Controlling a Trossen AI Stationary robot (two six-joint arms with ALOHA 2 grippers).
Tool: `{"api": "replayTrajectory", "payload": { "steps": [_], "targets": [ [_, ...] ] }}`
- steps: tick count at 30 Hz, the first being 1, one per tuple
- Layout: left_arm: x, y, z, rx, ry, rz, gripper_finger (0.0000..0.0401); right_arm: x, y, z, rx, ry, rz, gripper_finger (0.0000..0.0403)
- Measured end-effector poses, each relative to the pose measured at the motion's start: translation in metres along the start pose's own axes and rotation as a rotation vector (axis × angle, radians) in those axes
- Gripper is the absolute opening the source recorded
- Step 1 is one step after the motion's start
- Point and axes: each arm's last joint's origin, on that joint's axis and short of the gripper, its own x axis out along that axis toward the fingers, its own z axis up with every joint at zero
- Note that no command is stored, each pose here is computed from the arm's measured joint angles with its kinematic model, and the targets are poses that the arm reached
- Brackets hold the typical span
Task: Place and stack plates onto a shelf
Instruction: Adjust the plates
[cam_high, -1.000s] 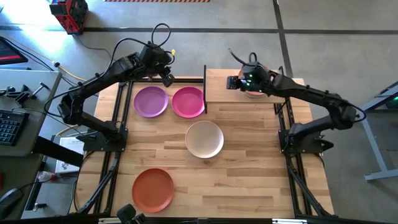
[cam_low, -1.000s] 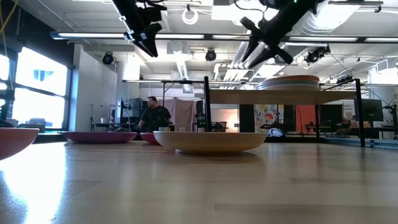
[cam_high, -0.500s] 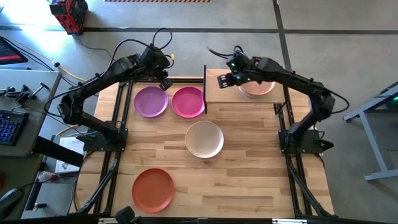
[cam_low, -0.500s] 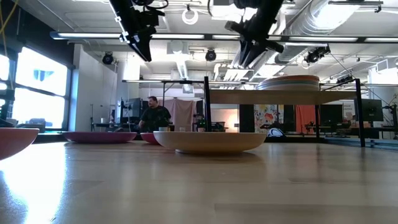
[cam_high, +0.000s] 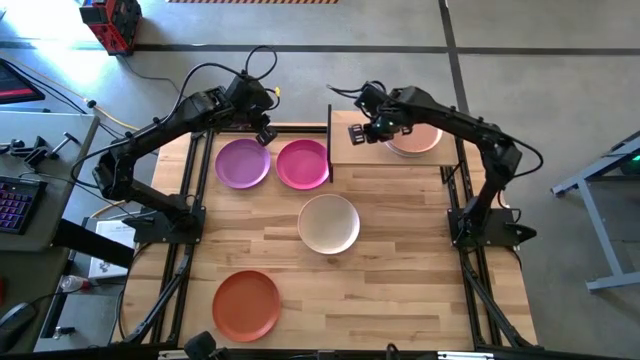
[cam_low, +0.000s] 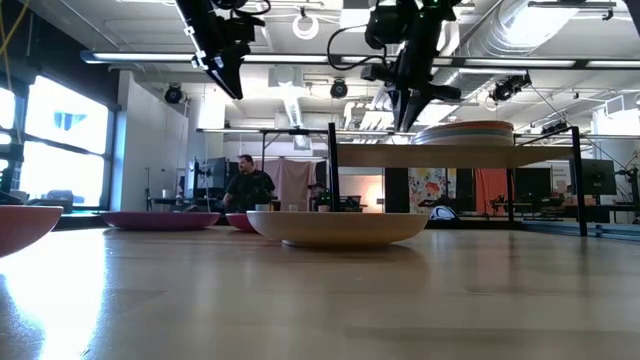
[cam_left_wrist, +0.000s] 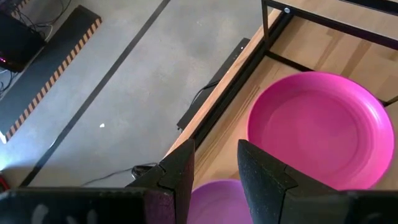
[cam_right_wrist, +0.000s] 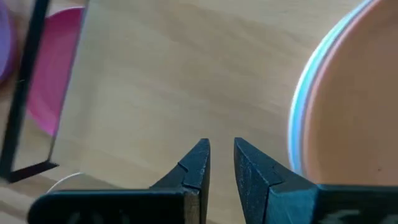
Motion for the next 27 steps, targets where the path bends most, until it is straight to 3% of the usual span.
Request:
{"api": "replayTrajectory", "payload": {
  "steps": [27],
  "targets": [
    [0.000, 0.000, 0.000, -0.026, 0.001, 0.000, 0.0113, 0.001, -0.026, -0.001, 0.030, 0.004, -0.288, 0.0051]
  ]
}}
